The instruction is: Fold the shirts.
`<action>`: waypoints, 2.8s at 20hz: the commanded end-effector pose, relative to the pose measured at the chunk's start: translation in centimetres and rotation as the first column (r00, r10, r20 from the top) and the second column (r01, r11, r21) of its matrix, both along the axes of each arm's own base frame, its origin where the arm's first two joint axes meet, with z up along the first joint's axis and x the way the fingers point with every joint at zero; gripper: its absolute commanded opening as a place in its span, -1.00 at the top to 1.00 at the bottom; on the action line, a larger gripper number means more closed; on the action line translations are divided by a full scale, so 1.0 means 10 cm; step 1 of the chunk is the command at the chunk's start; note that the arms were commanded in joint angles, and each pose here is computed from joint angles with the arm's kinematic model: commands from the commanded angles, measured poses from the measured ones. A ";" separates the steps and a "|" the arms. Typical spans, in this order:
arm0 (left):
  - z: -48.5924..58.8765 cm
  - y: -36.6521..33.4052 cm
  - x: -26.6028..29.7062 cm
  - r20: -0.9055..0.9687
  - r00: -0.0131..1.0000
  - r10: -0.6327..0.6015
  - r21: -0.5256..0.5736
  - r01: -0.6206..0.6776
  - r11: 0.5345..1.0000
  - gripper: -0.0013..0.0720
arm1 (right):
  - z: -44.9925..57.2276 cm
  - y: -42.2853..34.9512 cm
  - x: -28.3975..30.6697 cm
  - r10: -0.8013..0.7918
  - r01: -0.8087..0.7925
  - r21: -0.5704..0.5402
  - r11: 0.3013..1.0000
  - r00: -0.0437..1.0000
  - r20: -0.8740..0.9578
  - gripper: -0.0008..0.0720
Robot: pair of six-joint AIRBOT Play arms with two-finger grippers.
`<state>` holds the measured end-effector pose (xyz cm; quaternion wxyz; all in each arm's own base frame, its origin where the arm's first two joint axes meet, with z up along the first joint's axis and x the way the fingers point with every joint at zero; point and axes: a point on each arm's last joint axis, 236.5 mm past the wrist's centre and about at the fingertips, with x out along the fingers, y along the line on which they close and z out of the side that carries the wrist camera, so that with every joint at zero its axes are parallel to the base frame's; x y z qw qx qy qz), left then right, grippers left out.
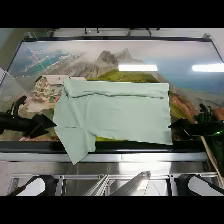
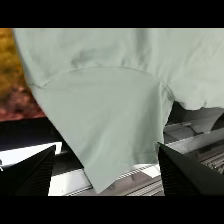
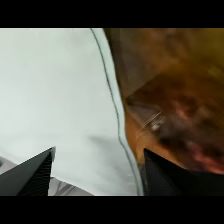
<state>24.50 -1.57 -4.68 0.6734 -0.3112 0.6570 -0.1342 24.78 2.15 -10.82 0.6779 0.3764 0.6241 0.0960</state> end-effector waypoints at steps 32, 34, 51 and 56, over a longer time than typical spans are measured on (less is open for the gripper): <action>-0.81 -0.48 -0.33 -0.224 0.974 0.020 -0.240 -0.076 0.968 0.90 | 0.05 0.42 -0.34 0.090 -0.058 0.317 0.947 0.992 -0.089 0.93; -0.45 -0.59 -0.15 -0.164 0.987 -0.007 -0.372 -0.056 0.926 0.90 | 0.18 0.41 -0.29 0.094 -0.059 0.350 0.935 0.992 -0.083 0.93; 0.82 -0.52 2.51 0.519 0.854 -0.043 -0.243 0.196 0.950 0.91 | 1.15 0.17 2.27 -0.205 0.039 0.330 0.943 0.850 0.485 0.93; 0.03 -0.65 2.95 0.433 0.886 -0.166 -0.145 0.251 0.957 0.91 | 0.50 0.05 2.57 -0.252 0.120 0.297 0.947 0.851 0.460 0.92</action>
